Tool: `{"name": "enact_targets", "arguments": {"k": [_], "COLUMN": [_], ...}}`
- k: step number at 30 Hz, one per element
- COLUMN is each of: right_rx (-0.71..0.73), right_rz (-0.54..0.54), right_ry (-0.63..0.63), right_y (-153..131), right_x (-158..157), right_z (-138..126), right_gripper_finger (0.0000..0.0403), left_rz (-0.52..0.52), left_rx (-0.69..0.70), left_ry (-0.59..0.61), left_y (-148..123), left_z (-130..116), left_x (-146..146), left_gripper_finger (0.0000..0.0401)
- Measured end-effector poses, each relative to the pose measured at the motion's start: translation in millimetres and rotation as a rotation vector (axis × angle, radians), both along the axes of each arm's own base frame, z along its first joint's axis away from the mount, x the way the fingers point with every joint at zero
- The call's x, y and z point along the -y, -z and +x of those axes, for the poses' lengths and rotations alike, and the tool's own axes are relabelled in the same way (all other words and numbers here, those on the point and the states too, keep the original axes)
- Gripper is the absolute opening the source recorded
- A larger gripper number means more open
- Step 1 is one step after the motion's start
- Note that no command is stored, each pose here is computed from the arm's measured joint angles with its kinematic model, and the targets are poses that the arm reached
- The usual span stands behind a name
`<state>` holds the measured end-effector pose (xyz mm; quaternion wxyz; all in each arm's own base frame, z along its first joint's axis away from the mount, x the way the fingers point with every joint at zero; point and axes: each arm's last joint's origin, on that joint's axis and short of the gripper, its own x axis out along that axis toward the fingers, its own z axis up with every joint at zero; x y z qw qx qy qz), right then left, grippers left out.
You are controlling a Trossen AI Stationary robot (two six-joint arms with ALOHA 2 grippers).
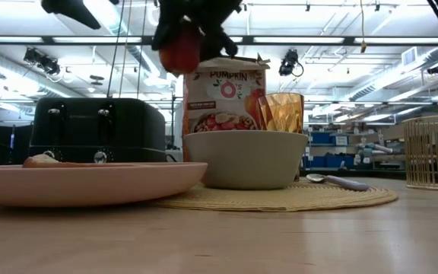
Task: Arrange a breakfast setting
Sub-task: Put the apple from the black bin on the brown table mat to the top left of the gray bowl
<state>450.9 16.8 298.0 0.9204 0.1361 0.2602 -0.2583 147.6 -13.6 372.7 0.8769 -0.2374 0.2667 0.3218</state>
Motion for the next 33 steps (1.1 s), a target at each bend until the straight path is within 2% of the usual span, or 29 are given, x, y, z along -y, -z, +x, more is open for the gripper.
{"name": "enact_targets", "arguments": {"k": [10, 19, 33], "right_rx": [-0.056, -0.116, -0.153], "right_rz": [0.084, 0.055, 0.042], "right_ry": [0.093, 0.201, 0.305], "right_y": [55.1, 107.8, 137.9], "right_x": [-14.9, 6.9, 48.8], "right_z": [36.1, 58.3, 63.0], "right_gripper_finger": [0.0331, 0.0331, 0.0331], "left_rz": [0.015, 0.020, 0.024], "left_rx": [-0.024, -0.043, -0.069], "left_ry": [0.023, 0.033, 0.035], "left_y": [0.8, 1.7, 3.2], "left_z": [-0.3, -1.3, -3.1], "left_x": [0.1, 0.1, -0.3], "left_gripper_finger": [0.0389, 0.0389, 0.0389]}}
